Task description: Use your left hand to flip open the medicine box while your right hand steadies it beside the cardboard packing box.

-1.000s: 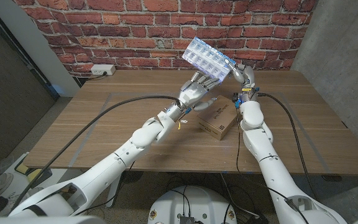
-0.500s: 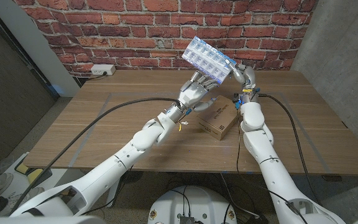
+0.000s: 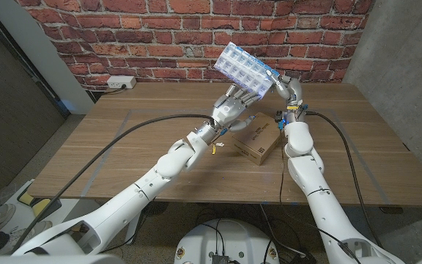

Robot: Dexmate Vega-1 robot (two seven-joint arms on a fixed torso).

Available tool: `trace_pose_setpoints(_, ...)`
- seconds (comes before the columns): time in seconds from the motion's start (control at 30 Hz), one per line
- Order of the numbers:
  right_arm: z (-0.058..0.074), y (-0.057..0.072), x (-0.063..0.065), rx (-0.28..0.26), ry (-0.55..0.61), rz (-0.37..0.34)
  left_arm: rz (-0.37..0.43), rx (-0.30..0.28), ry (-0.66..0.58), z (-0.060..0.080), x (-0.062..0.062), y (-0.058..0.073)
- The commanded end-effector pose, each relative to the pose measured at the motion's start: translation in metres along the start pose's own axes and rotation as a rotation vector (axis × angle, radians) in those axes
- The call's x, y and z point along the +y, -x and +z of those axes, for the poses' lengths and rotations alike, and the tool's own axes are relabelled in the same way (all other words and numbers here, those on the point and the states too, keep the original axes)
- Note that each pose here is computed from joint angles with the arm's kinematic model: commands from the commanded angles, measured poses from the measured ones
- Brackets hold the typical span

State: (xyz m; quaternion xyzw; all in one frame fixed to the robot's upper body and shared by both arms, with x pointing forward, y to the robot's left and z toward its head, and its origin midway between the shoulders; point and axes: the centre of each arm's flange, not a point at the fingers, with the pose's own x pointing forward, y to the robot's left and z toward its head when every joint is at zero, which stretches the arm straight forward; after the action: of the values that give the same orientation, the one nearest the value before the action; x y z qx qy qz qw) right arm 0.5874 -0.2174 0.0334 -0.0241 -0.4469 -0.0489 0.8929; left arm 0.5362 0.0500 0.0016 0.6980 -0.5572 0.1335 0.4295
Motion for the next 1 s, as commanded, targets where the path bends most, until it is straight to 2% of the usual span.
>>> trace_pose_setpoints(0.03,0.003,0.003,0.002,-0.004,0.007,0.009,-0.024,-0.025,-0.021,0.006,-0.001,0.002)
trace_pose_setpoints(0.1,0.003,0.003,0.002,-0.002,0.002,0.01,-0.01,-0.031,-0.031,0.007,-0.001,0.003)
trace_pose_setpoints(0.27,0.0,0.003,0.002,0.012,0.005,0.012,0.127,-0.094,-0.062,0.011,0.003,0.015)
trace_pose_setpoints(0.4,-0.002,0.002,0.003,0.021,0.005,0.014,0.175,-0.138,-0.048,0.013,0.004,0.019)
trace_pose_setpoints(0.47,-0.003,0.001,0.003,0.022,0.001,0.011,0.21,-0.14,-0.049,0.014,0.005,0.02)
trace_pose_setpoints(0.53,-0.003,0.001,0.003,0.021,0.001,0.006,0.247,-0.13,-0.024,0.013,0.006,0.021)
trace_pose_setpoints(0.83,-0.004,0.0,-0.001,0.016,-0.001,-0.004,0.291,-0.059,-0.045,0.014,0.003,0.022)
trace_pose_setpoints(1.0,-0.004,0.0,-0.001,0.016,-0.004,-0.006,0.275,-0.005,-0.057,0.014,0.002,0.018)
